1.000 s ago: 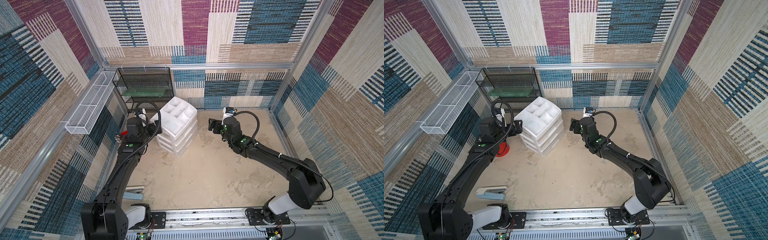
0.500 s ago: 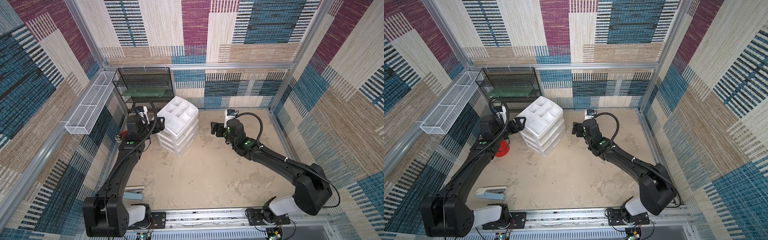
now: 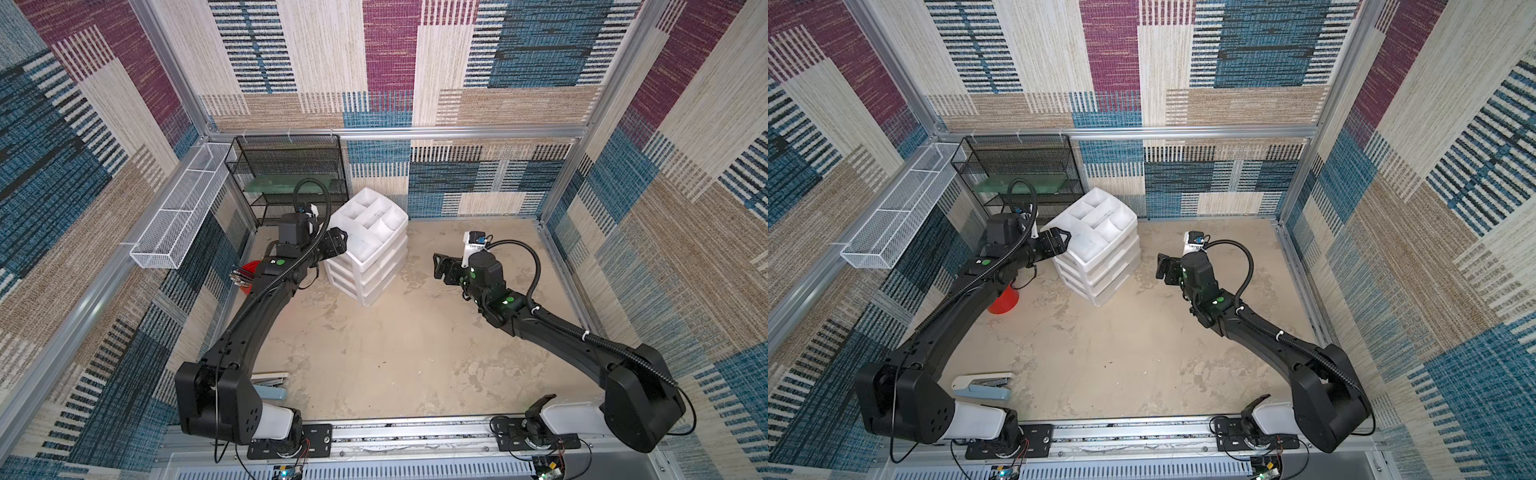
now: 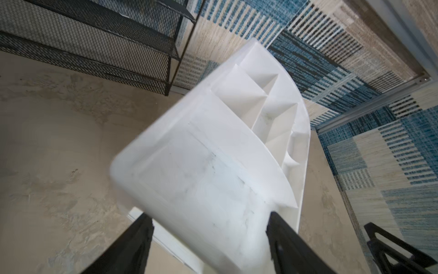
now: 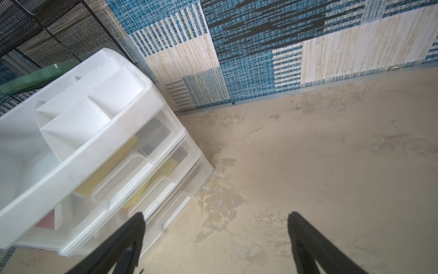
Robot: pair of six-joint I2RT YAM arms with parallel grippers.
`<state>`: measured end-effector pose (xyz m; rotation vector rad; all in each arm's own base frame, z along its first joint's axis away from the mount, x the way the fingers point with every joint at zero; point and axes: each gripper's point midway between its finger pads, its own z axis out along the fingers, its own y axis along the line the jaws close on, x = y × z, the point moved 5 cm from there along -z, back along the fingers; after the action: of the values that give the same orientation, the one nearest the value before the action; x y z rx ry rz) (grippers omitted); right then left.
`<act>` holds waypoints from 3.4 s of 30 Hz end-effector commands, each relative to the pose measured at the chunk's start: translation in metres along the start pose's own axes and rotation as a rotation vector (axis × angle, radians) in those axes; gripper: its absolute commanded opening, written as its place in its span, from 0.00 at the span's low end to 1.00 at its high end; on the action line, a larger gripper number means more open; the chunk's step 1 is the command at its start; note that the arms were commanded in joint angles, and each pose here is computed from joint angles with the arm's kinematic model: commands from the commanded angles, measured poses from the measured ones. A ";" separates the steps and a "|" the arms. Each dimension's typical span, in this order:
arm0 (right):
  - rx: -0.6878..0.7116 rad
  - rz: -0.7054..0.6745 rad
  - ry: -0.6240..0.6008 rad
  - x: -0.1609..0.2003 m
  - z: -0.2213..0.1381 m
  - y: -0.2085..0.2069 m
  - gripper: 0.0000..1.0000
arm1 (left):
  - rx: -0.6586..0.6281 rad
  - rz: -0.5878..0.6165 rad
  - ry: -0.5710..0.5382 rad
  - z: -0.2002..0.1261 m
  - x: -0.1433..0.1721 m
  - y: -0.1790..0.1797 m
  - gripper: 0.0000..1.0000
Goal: Take the sponge out of the drawer
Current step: Adjust the storage box at the center of the board.
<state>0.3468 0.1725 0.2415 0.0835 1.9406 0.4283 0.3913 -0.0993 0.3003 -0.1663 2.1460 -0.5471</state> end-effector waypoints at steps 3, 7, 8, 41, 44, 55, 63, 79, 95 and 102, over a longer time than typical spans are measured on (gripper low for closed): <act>0.012 0.027 -0.028 -0.001 0.003 -0.003 0.95 | -0.122 0.019 0.064 0.007 0.010 0.004 0.75; 0.031 0.038 -0.016 0.002 0.005 -0.005 0.95 | -0.167 0.047 0.096 0.013 0.014 0.003 0.61; 0.034 0.042 -0.016 0.001 0.005 -0.006 0.95 | -0.176 0.052 0.101 0.014 0.014 0.002 0.56; -0.062 0.088 -0.092 0.004 -0.093 -0.001 0.95 | -0.082 0.086 0.023 -0.054 0.032 -0.036 0.98; -0.100 0.061 -0.075 0.011 -0.099 0.001 0.95 | -0.040 0.126 -0.041 -0.069 0.019 -0.043 1.00; -0.153 -0.033 -0.035 0.012 -0.092 0.020 0.95 | 0.187 0.066 0.191 -0.021 -0.027 -0.088 1.00; -0.199 -0.067 0.039 0.026 -0.080 0.037 0.95 | 0.170 0.130 0.244 -0.009 -0.023 -0.074 1.00; -0.149 -0.110 0.084 0.040 -0.063 0.039 0.95 | 0.261 0.217 0.185 0.022 -0.033 -0.054 1.00; -0.165 -0.111 0.114 0.034 -0.019 0.040 0.95 | 0.347 0.215 0.329 0.023 0.008 -0.055 0.96; -0.126 -0.114 0.109 0.020 0.004 0.029 0.95 | 0.316 0.098 0.420 0.007 0.036 -0.063 0.96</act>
<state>0.3309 0.2046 0.2267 -0.1166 2.0316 0.4742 0.3877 -0.1606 0.2988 0.2943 2.3573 -0.8126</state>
